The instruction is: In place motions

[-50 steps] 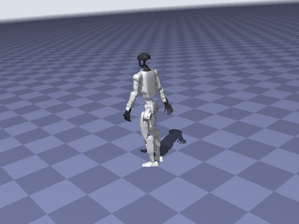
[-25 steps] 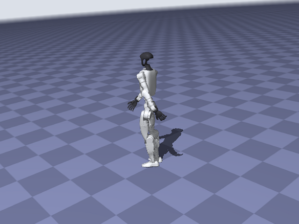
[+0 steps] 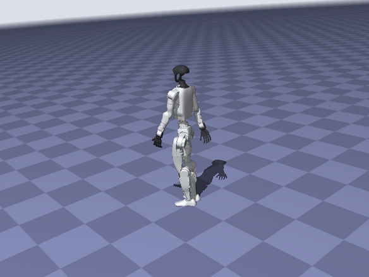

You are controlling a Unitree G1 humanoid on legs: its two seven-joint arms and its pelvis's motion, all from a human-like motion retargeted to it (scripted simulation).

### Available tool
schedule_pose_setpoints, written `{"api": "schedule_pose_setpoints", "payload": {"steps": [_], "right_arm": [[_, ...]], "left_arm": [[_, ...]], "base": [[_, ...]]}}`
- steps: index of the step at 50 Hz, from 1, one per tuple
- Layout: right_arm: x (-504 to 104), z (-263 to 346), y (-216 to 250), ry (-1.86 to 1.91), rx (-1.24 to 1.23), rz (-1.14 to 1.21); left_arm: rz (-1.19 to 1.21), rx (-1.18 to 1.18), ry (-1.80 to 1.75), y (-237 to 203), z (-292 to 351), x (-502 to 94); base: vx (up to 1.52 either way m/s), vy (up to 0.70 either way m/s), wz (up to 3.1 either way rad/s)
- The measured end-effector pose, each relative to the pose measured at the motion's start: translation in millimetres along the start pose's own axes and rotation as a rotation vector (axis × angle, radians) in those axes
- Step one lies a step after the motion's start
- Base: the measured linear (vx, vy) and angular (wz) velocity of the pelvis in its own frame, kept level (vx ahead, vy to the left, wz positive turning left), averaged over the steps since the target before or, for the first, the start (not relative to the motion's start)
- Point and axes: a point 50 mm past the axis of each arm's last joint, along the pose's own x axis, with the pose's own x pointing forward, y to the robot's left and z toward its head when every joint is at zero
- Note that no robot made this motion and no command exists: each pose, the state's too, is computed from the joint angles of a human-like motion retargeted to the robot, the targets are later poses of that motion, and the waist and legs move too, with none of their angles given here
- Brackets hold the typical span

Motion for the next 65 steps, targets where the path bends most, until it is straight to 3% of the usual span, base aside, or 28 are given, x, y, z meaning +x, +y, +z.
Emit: {"api": "schedule_pose_setpoints", "payload": {"steps": [5, 10, 18, 27, 35, 40, 45, 51, 56, 61, 65], "right_arm": [[3.3, -50.5, 0.0, 0.145, 0.080, -0.028], [2.7, -39.0, -1.7, 0.116, 0.078, -0.036], [-12.3, 64.6, 0.6, -0.145, -0.119, -0.039], [-107.7, 242.6, 57.5, -0.795, -0.527, 0.023], [-166.8, 286.4, 95.0, -1.113, -0.602, 0.088], [-143.5, 270.1, 82.4, -1.020, -0.609, 0.064], [-86.1, 218.3, 47.9, -0.733, -0.515, 0.014], [-23.6, 105.0, 13.5, -0.248, -0.277, 0.005], [-3.5, 25.6, 4.4, -0.001, -0.107, -0.002], [0.3, -19.8, -1.0, 0.131, -0.053, 0.003], [-0.4, -28.7, -5.8, 0.168, -0.027, -0.028]], "left_arm": [[0.004, 0.061, -0.226, -11.6, 54.7, -3.6], [0.021, 0.137, -0.209, -7.3, 41.5, -4.0], [0.013, 0.164, 0.274, 5.0, -87.1, -10.2], [0.030, -0.151, 0.880, 5.3, -271.0, -109.4], [0.046, -0.280, 1.020, -5.7, -315.3, -152.6], [0.075, -0.233, 0.910, 4.4, -281.4, -118.9], [0.121, -0.046, 0.676, 23.5, -199.2, -61.5], [0.069, 0.053, 0.228, 20.7, -62.9, -9.4], [0.050, 0.195, -0.114, 14.6, 32.8, -5.8], [0.123, 0.355, -0.282, 18.3, 79.1, -16.3], [0.139, 0.373, -0.284, 17.8, 72.7, -15.8]], "base": [[0.00, 0.00, 0.00], [0.00, 0.00, 0.00], [0.00, 0.00, 0.00], [0.01, 0.00, -0.12], [0.00, 0.00, -0.06], [0.00, 0.00, 0.00], [-0.03, -0.01, 0.10], [-0.02, -0.02, 0.17], [0.00, 0.00, 0.00], [0.00, 0.00, 0.00], [0.00, 0.00, 0.00]]}}
